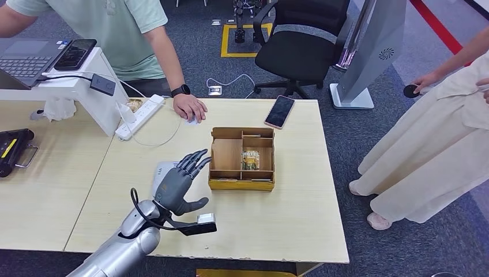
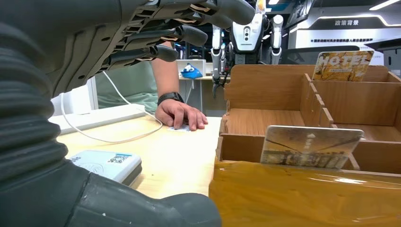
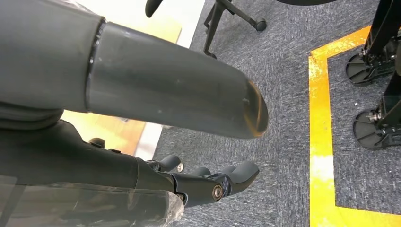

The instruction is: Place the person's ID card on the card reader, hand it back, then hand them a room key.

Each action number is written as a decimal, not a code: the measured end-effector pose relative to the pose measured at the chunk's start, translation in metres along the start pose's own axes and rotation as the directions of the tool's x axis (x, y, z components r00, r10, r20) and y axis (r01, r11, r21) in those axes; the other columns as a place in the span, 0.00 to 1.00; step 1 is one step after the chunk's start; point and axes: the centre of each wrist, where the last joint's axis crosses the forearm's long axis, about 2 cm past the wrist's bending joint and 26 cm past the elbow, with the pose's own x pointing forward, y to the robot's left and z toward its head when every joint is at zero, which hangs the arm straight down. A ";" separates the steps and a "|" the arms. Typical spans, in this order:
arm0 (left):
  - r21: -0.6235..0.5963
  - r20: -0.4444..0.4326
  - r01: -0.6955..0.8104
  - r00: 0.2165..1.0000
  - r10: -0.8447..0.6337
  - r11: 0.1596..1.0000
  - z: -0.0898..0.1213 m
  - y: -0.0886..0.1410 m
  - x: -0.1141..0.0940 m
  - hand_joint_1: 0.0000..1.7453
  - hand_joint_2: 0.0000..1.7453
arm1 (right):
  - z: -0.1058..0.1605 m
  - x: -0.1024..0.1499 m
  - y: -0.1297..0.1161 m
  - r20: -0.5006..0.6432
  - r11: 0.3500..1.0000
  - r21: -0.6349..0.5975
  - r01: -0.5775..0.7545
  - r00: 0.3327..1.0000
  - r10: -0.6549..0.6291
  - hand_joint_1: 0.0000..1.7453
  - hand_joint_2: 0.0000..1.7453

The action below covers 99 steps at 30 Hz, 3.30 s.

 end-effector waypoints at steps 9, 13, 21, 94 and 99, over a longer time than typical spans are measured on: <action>-0.018 0.022 -0.024 0.999 0.025 1.000 -0.002 -0.007 0.009 0.00 1.00 | 0.000 0.000 0.000 0.000 1.000 0.000 0.001 1.000 -0.001 0.00 0.00; -0.017 0.035 -0.038 0.999 0.038 0.999 -0.006 -0.012 0.016 0.00 1.00 | 0.000 0.000 0.000 -0.003 1.000 0.000 -0.005 1.000 0.005 0.00 0.00; -0.013 0.045 -0.054 0.997 0.055 0.998 -0.013 -0.017 0.025 0.00 1.00 | 0.000 0.000 0.000 -0.007 1.000 0.001 -0.013 1.000 0.013 0.00 0.00; -0.008 -0.027 0.103 0.994 -0.103 0.995 -0.065 -0.020 0.012 0.50 1.00 | 0.000 0.007 -0.001 -0.018 0.999 -0.001 -0.043 0.999 0.043 0.00 0.00; -0.005 -0.029 0.080 0.996 -0.080 0.997 -0.063 -0.020 0.010 0.97 1.00 | 0.000 0.007 -0.001 -0.018 0.999 -0.001 -0.042 0.999 0.042 0.00 0.00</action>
